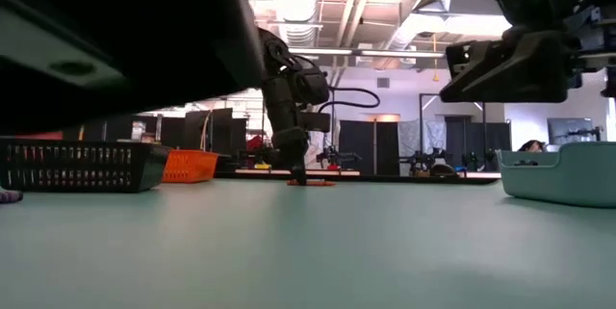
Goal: Sort crayons
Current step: Put the orange crayon into the orange bin
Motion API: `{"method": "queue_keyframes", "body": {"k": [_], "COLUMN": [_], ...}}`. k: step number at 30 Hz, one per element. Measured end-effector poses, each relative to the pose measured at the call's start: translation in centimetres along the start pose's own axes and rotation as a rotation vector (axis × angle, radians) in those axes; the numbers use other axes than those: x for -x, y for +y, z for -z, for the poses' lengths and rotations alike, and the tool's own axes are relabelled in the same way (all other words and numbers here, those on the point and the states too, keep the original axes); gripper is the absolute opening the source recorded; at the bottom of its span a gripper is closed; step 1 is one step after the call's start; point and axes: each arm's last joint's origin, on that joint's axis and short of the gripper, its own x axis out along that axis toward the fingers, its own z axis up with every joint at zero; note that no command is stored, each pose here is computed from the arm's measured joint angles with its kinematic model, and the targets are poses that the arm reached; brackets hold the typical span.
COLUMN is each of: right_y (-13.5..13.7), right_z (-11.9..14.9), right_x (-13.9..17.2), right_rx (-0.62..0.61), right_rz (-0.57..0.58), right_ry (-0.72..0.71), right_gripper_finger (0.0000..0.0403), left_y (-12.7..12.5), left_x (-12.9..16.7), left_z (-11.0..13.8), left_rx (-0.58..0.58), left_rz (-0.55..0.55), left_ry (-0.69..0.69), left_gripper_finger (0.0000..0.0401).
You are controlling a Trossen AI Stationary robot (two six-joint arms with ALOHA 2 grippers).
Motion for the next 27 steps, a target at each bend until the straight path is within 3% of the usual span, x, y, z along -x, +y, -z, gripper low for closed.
{"method": "queue_keyframes", "body": {"k": [5,9,16,19,23,27], "right_y": [-0.5,-0.9,-1.7,-2.0,-2.2,-2.2], "right_z": [0.1,0.2,0.3,0.4,0.5,0.5], "right_x": [0.0,-0.1,-0.1,-0.1,-0.1,-0.1], "right_rx": [-0.004,0.007,0.029,0.018,0.000,-0.008], "right_rz": [0.019,0.036,0.072,0.083,0.074,0.070], "right_ry": [0.004,0.005,0.011,0.014,0.014,0.014], "right_gripper_finger": [0.0119,0.0119,0.0119,0.0119,0.0119,0.0119], "left_y": [-0.1,-0.1,-0.3,0.0,0.6,0.5], "left_x": [0.2,1.6,9.1,11.2,14.6,14.8], "left_z": [-0.1,-0.2,-0.4,0.9,4.1,8.4], "left_rx": [0.059,0.101,0.196,0.316,0.563,0.851], "left_rz": [-0.064,-0.029,-0.085,-0.104,-0.157,-0.248], "left_ry": [0.030,-0.022,-0.159,-0.184,-0.230,-0.163], "left_gripper_finger": [0.0013,0.0011,0.0007,0.0007,0.0008,0.0008]}}
